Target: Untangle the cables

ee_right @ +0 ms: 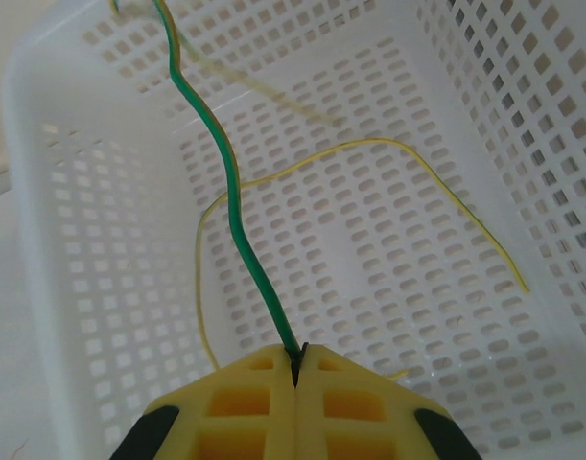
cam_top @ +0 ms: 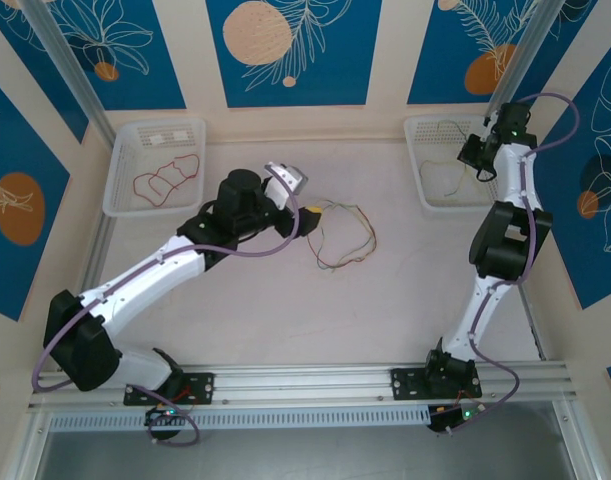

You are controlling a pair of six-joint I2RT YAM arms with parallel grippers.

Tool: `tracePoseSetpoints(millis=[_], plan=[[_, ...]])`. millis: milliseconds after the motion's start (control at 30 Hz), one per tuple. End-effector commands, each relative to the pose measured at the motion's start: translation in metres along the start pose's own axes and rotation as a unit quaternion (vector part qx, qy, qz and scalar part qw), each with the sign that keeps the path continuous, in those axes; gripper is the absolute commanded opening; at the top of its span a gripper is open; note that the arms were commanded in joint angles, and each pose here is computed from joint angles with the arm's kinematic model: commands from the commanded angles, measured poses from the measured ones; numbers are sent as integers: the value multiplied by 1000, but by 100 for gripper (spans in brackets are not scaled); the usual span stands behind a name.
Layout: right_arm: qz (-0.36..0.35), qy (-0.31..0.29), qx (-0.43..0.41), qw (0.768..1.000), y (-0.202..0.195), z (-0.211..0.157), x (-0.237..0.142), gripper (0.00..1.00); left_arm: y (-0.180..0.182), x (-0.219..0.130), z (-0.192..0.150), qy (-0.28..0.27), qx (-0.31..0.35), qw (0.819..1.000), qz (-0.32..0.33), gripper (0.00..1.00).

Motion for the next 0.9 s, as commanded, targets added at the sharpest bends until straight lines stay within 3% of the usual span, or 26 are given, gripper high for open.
tracePoseSetpoints(millis=[0, 67, 133, 233, 333, 500, 700, 767, 867], plan=[[-1, 16, -7, 1000, -3, 2, 12, 0, -30, 2, 22, -30, 31, 997, -68, 81], [-10, 18, -6, 1000, -8, 5, 23, 1, -33, 7, 22, -30, 33, 997, -67, 81], [-9, 30, -3, 999, -10, 2, 34, 10, -35, 8, 20, -34, 36, 997, -65, 81], [-6, 54, 9, 998, -8, -5, 36, 37, -23, 4, 16, -65, 24, 997, -28, 81], [-34, 46, 6, 998, 0, -1, 11, 54, 5, -4, 7, -97, -7, 993, 62, 84], [-67, -37, -24, 997, 24, 23, -61, 72, 35, 3, -10, -49, -39, 989, 137, 87], [-73, -115, -54, 989, 73, 20, -154, 74, 64, 6, -25, -63, -149, 970, 181, 88], [-27, -159, -55, 985, 101, 7, -179, 74, 73, 16, -38, -33, -179, 963, 201, 87], [96, -219, -46, 970, 150, -34, -196, 74, 80, 40, -63, 50, -209, 952, 219, 83]])
Point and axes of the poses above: each hand's point on the last joint's axis, 136 mm out from that joint toward the fingers, its own x axis out along the fingers, its own y axis along the line the jaws close on, z = x × y, the point moved 4 cm from there along -x, back along the fingers, and after that the axes turned 15 degrees about -x, right-handed, at the moved point
